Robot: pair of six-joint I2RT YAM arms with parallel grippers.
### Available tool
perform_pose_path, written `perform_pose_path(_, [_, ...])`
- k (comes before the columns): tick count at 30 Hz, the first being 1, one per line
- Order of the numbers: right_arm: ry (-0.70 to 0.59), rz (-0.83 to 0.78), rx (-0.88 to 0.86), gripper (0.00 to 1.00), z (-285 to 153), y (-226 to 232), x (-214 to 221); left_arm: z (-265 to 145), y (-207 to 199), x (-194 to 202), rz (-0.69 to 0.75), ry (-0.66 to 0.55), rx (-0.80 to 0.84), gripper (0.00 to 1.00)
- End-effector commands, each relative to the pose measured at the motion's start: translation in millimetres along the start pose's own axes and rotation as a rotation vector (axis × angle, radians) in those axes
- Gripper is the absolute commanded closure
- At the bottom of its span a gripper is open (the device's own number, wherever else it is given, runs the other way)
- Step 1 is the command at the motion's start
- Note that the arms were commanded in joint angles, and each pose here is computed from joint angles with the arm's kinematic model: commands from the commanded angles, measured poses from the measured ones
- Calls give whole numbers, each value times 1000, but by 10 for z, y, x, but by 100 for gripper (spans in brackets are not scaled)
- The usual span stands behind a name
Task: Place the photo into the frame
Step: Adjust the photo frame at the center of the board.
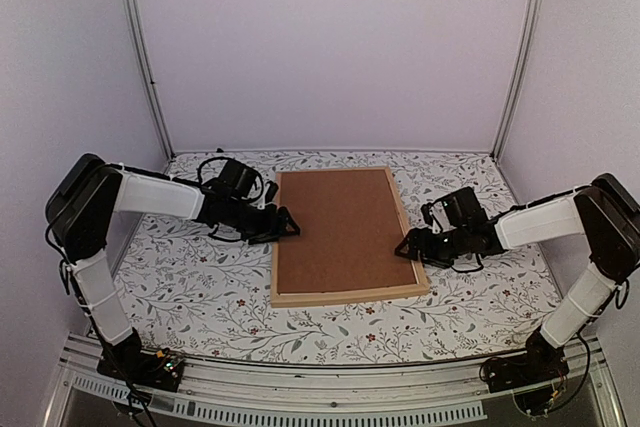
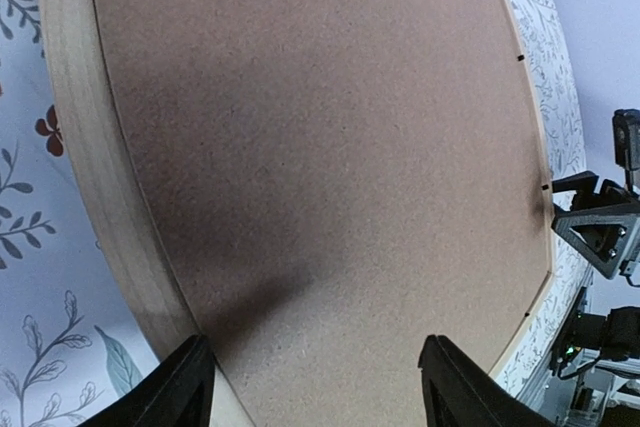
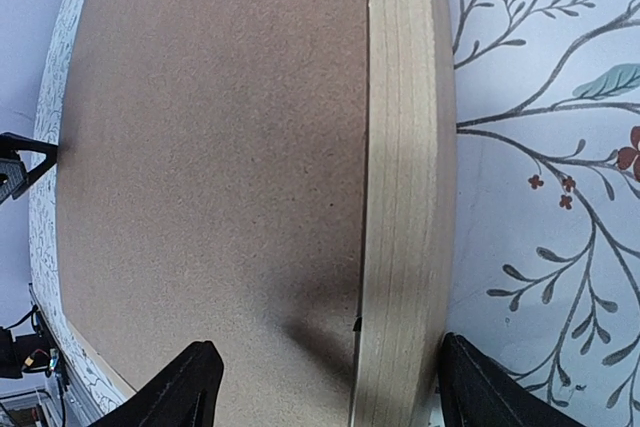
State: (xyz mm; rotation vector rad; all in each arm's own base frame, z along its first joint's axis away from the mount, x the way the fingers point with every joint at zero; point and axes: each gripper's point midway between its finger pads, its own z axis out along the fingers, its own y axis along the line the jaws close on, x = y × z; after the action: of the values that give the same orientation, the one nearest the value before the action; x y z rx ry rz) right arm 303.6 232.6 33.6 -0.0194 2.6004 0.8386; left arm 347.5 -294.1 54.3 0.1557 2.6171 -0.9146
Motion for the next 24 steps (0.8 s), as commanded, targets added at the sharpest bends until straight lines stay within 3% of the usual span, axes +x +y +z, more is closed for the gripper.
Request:
perform_pose_path(1, [31,13,-110,23,-37,231,116,126,-120,170,17,55,21,27])
perform_pose_path(14, [45,6,-176,24,-54,655,414,123,-296,453,15,109,66,27])
perform_pose_path(24, [92,-16,-167,24,37,1064,996,35,202,476,13,85,-132,26])
